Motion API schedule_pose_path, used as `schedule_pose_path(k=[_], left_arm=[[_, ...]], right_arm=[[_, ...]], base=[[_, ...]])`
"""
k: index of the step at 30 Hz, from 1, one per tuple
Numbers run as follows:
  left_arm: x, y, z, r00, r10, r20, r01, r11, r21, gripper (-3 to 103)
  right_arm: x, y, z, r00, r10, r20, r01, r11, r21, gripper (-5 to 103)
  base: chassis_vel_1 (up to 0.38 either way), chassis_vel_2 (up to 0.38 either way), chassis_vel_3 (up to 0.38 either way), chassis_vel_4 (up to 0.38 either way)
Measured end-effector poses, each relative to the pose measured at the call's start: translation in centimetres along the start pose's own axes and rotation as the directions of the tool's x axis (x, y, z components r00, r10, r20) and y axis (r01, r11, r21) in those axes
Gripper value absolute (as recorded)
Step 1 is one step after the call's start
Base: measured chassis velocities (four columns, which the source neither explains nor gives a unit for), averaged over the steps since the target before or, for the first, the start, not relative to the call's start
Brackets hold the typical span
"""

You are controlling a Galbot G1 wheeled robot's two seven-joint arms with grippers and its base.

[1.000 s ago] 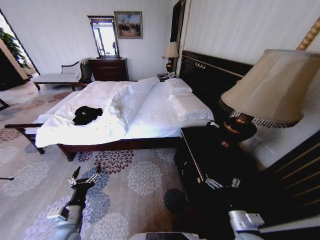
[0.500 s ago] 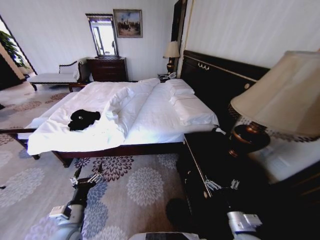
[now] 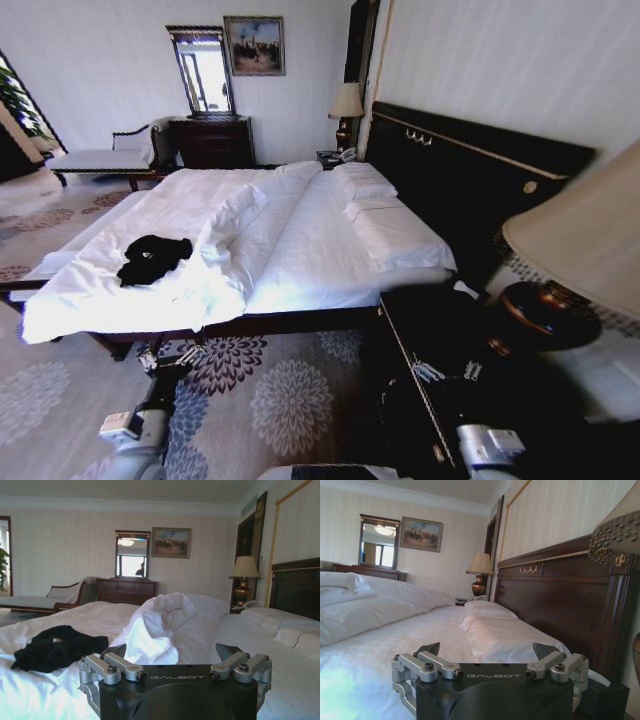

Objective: Fold the clothes on the bed.

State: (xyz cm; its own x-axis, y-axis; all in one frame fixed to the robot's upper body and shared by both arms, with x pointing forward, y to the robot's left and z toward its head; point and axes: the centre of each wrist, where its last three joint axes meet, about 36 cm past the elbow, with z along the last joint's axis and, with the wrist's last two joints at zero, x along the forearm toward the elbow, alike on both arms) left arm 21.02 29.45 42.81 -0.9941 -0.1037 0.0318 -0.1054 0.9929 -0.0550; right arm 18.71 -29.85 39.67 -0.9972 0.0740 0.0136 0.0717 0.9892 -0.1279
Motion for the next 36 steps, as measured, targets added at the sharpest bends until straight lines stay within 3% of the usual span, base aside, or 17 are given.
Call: schedule_pose_path(k=[14, 36], left_arm=[[0.37, -0.53, -0.07, 1.000, 0.006, -0.008, -0.006, 1.000, 0.002, 100], [-0.23, -0.83, 0.06, 1.000, 0.023, -0.014, -0.023, 1.000, 0.000, 100]], right_arm=[[0.13, -0.01, 0.23, 1.000, 0.016, -0.014, -0.016, 1.000, 0.005, 100], [0.03, 0.05, 0.47, 0.999, 0.028, -0.028, -0.027, 1.000, 0.008, 100]], base=[[-0.075, 0.157, 0.091, -0.161], [0.019, 0.240, -0.011, -0.234]])
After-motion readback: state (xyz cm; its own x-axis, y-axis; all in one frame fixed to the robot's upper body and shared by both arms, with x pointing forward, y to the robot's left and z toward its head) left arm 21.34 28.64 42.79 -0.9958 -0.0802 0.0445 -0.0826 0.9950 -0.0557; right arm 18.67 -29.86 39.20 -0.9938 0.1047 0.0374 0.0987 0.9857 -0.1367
